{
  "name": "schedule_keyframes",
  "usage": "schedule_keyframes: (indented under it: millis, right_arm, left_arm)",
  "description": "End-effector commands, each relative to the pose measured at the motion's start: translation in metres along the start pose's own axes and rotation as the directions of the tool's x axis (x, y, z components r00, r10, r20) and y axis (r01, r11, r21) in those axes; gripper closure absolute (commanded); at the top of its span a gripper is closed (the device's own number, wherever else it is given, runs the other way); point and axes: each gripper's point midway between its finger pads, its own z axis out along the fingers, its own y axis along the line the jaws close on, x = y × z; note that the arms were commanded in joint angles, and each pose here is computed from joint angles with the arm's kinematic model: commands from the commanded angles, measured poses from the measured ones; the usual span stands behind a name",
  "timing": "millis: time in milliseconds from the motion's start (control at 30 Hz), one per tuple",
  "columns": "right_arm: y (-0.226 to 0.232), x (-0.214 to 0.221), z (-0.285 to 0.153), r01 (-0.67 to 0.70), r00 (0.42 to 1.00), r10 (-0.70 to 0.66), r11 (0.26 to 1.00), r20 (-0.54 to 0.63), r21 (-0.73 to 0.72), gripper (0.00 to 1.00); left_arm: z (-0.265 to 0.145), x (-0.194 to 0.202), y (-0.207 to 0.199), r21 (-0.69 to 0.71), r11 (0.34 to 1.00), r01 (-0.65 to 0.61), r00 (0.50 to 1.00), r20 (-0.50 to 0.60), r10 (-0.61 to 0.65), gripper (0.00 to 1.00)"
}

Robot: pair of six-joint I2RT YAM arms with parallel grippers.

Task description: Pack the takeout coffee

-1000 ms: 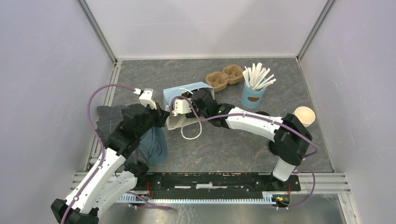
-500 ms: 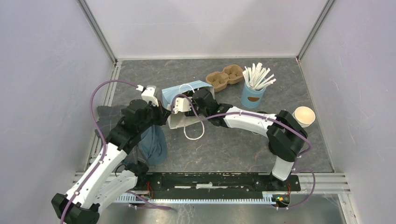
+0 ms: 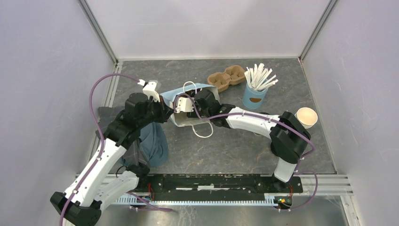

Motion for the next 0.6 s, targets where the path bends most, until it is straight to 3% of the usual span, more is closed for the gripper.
schedule_keyframes:
  millis: [0,333,567]
  right_arm:
    - [0.016,0.001,-0.021,-0.067,0.997,0.064,0.992,-0.031,-0.110,0.50]
    - [0.022,-0.010,-0.061,-0.108,0.994,0.105,0.983,-0.031,-0.148,0.49]
    - [0.030,0.001,-0.087,-0.144,0.986,0.125,0.973,-0.113,-0.183,0.49]
  left_arm:
    - [-0.012,-0.014,-0.025,0.079,0.995,0.056,0.998,-0.023,-0.054,0.98]
    - [-0.012,-0.016,-0.056,0.218,0.973,0.080,0.990,-0.129,-0.052,0.98]
    - [-0.013,-0.002,-0.076,0.314,0.938,0.147,0.970,-0.230,-0.075,0.98]
